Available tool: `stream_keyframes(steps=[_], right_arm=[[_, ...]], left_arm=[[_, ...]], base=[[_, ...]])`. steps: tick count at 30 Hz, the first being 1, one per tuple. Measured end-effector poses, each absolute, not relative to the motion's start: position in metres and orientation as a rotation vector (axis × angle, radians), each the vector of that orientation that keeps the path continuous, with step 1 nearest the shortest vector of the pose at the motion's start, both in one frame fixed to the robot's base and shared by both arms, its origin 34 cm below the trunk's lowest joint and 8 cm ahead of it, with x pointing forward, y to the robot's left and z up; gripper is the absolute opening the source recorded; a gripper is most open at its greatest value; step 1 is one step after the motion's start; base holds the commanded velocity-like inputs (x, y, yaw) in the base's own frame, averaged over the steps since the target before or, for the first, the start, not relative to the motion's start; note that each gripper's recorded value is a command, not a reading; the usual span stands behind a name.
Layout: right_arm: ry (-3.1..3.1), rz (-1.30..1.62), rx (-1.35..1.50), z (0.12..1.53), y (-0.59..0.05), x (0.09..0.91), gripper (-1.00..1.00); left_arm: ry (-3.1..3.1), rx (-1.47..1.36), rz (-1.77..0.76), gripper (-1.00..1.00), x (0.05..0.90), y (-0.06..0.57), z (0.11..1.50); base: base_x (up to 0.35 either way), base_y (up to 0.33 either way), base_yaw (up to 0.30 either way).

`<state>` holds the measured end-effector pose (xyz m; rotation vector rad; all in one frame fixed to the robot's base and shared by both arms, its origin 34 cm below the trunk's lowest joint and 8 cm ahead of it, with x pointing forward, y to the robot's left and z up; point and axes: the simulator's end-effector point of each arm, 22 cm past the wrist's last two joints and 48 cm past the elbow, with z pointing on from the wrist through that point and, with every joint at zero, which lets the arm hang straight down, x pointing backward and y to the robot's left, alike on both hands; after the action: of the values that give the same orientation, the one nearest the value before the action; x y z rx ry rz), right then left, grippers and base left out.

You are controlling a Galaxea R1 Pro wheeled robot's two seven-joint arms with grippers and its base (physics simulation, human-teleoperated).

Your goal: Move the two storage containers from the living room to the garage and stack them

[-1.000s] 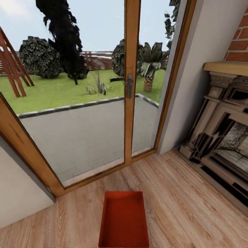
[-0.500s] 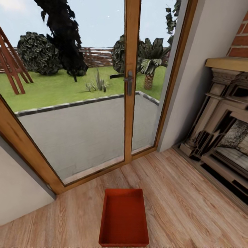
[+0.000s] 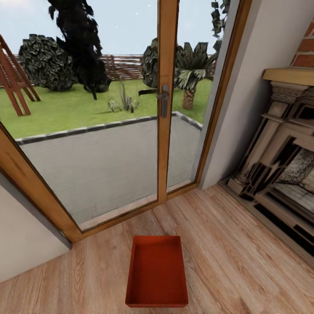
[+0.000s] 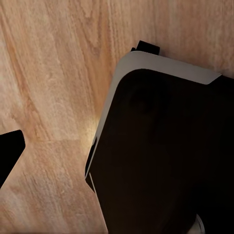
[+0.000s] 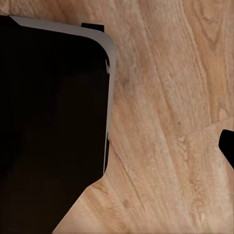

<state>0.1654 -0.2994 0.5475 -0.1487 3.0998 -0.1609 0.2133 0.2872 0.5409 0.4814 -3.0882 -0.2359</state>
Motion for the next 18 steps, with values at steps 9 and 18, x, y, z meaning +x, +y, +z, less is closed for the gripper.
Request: stream_keyframes(steps=[9, 18], right_arm=[[3.114, -0.161, -0.151, 0.547, -0.3, 0.16, 1.0], [3.131, -0.161, -0.151, 0.547, -0.3, 0.153, 1.0]], left_arm=[[-3.074, 0.477, -0.238, 1.0, 0.207, 0.287, 0.54], [-3.059, 0.473, -0.241, 1.0, 0.201, 0.287, 0.539]], base=[[0.0, 0.0, 0.0], [0.0, 0.0, 0.0]])
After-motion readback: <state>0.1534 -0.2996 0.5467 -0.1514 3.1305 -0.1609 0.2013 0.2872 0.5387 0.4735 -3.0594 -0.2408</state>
